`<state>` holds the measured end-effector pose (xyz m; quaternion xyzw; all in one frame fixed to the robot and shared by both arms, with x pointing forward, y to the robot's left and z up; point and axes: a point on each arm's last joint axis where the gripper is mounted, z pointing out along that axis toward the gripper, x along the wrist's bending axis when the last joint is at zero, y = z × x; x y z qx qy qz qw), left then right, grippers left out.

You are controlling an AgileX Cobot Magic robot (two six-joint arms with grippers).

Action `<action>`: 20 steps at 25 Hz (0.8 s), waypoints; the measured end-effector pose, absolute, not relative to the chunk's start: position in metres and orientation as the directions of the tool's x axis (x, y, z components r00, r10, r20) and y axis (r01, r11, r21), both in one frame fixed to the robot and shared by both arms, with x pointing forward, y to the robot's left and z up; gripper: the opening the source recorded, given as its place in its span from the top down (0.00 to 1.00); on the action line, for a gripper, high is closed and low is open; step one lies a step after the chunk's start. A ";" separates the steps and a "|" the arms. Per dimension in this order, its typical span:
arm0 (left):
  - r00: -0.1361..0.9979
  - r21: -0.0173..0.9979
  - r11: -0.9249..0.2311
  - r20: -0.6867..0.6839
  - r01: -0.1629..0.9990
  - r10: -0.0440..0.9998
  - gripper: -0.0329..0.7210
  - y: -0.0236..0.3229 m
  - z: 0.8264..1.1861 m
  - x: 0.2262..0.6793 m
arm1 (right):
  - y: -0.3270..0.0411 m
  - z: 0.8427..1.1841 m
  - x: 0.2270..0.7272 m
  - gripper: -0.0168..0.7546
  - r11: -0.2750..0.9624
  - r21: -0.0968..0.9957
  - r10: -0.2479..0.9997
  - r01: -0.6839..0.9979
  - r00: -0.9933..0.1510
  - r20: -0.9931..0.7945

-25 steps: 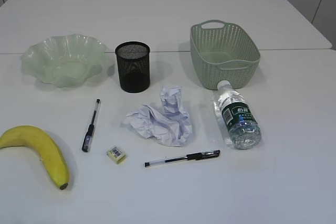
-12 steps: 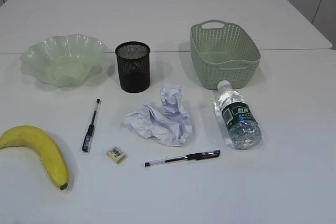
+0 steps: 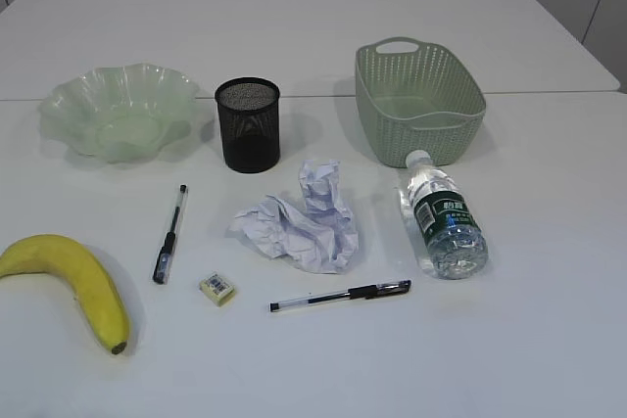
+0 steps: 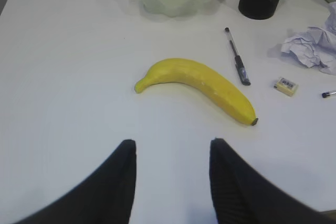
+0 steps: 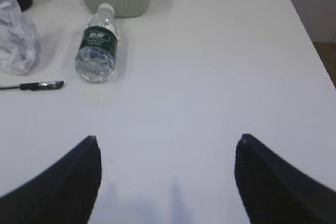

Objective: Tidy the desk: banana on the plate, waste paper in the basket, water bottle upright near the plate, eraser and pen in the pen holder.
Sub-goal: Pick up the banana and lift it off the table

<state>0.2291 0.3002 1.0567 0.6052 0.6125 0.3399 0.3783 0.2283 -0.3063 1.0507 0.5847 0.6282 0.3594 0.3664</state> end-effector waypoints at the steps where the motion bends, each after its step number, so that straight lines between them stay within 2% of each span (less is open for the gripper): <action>1: 0.019 0.875 0.036 -0.052 0.482 0.998 0.53 0.300 1.058 0.229 | -0.305 1.053 0.228 0.22 0.050 0.891 0.998 0.452 -0.056 -0.028; 8: 0.017 0.857 0.036 -0.052 0.515 0.999 0.52 0.300 1.072 0.240 | -0.299 1.066 0.246 0.22 0.023 0.917 0.996 0.399 -0.088 0.014; 20: 0.030 0.843 0.060 -0.089 0.534 0.996 0.51 0.296 1.115 0.290 | -0.294 1.070 0.314 0.22 0.061 0.860 0.996 0.506 -0.082 -0.023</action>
